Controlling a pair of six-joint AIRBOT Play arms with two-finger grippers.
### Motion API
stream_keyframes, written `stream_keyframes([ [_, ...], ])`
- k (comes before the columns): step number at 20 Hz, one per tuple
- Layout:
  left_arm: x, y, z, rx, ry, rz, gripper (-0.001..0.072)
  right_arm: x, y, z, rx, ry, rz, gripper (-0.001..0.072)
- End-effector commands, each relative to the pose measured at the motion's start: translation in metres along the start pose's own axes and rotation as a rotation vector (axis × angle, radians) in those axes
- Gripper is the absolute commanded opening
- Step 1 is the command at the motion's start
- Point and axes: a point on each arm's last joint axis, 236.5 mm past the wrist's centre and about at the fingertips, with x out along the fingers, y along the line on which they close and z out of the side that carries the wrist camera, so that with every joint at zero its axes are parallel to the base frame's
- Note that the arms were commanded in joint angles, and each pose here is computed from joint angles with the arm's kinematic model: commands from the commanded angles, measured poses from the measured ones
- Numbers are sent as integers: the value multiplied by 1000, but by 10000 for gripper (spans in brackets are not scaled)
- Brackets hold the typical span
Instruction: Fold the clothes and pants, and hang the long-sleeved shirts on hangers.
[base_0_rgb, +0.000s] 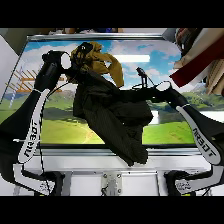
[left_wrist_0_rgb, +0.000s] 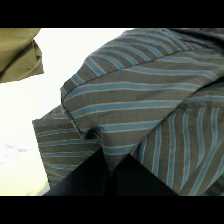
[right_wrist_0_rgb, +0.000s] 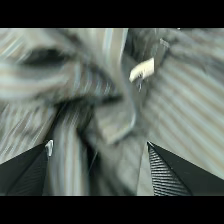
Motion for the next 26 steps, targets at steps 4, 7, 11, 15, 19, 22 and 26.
stream_keyframes([
  [4, -3, -4, -10, -7, 43, -13, 18, 51, -16, 16, -49, -98, -21, 651],
  [7, -7, -5, -11, -28, 47, -13, 18, 54, -10, 34, -43, -135, 3, 362],
  [11, -47, 1, 28, -20, -123, 24, 18, 12, 18, 89, -184, -238, 23, 23],
  [15, -184, -13, 131, 54, -549, 76, 18, -128, 100, 193, -369, -463, 66, 21],
  [19, -349, -71, 180, 178, -1097, 104, 17, -289, 225, 243, -658, -752, 27, 20],
  [22, -380, -99, 160, 208, -1183, 72, 18, -337, 281, 221, -755, -834, 19, 20],
  [26, -290, -76, 107, 140, -820, 44, 18, -287, 260, 157, -836, -577, -151, 19],
])
